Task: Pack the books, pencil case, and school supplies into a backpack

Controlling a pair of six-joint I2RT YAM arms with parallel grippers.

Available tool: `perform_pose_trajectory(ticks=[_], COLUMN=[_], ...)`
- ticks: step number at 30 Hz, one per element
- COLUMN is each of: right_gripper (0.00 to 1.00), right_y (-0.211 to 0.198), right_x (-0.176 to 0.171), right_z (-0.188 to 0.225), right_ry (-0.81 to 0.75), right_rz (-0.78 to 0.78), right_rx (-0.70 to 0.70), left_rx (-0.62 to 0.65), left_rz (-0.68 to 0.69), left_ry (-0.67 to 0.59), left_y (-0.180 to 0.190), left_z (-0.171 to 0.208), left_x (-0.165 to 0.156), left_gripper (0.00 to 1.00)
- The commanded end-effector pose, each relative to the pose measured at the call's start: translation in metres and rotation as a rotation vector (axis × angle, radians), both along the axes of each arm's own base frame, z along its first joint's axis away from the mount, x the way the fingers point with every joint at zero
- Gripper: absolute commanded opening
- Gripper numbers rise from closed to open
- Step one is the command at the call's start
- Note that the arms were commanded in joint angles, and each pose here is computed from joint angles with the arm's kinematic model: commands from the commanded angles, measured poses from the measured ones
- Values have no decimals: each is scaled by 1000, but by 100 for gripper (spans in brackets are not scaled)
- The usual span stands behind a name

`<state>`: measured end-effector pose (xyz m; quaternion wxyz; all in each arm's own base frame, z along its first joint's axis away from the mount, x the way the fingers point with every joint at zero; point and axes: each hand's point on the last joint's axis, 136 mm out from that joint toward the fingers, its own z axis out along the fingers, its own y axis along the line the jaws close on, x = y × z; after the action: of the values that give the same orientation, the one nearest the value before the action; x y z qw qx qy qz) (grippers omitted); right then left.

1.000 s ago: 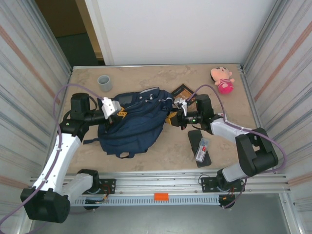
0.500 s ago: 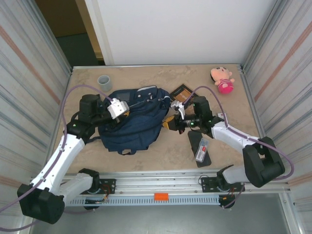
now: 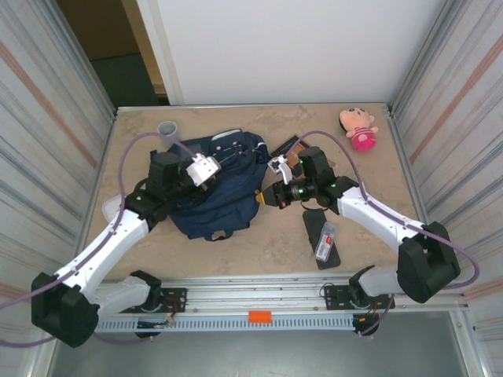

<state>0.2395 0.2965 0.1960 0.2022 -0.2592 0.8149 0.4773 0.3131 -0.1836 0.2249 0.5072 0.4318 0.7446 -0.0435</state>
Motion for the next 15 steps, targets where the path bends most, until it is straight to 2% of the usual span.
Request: perform_pose_trajectory(ticks=[1, 3, 6, 13, 14, 15], right_gripper=[0, 0, 0, 0, 6, 18], right_y=[6, 9, 16, 21, 18, 12], right_x=[-13, -19, -26, -9, -6, 0], right_z=[10, 11, 14, 7, 7, 8], right_ry=[174, 229, 264, 354, 349, 347], right_rz=[-20, -28, -51, -204, -224, -254], right_rx=[-23, -30, -34, -28, -24, -13], left_rx=[-21, -37, -43, -130, -135, -145], left_rz=[210, 245, 227, 19, -21, -55], left_ry=[-110, -110, -125, -92, -87, -92], left_y=[13, 10, -8, -57, -61, -65], left_z=[17, 14, 13, 18, 17, 19], left_x=[29, 35, 37, 21, 16, 11], left_gripper=[0, 0, 0, 0, 0, 0])
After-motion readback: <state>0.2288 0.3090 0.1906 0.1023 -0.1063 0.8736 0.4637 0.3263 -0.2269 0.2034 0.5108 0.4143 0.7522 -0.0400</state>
